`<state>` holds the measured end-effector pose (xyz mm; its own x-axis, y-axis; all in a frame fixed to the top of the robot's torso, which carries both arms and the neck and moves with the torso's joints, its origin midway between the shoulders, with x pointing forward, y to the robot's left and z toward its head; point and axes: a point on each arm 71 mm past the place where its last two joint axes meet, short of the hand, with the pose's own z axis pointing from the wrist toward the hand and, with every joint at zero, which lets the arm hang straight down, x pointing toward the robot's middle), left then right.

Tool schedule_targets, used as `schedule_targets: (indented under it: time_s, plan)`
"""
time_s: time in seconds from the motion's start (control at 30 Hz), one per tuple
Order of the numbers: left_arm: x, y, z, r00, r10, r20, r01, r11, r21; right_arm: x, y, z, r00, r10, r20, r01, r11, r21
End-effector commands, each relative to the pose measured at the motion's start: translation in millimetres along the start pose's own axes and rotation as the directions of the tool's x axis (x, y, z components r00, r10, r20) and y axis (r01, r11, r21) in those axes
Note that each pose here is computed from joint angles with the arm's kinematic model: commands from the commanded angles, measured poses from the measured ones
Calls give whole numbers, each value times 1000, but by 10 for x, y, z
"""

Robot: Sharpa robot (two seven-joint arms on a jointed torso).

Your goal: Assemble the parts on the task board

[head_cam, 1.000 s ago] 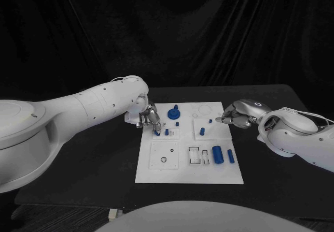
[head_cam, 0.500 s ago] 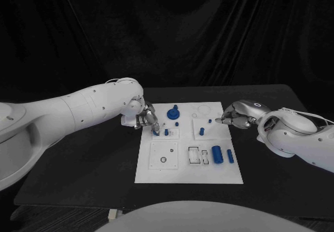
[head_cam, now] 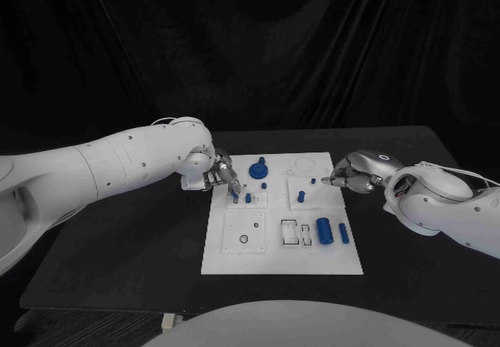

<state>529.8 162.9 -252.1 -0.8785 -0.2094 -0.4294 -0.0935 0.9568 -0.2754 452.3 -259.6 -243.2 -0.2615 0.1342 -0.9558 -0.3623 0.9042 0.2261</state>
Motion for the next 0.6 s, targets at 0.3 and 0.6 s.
schedule_targets:
  time_s: [0.3, 0.6]
  plan:
    - [-97, 55, -54, 980, 59, 188, -50, 997, -52, 14, -5, -2, 1000, -1, -4, 1, 1000, 11]
    - [-18, 52, -66, 979, 69, 190, -61, 997, -44, 17, 2, 4, 1000, -1, -6, 1, 1000, 11]
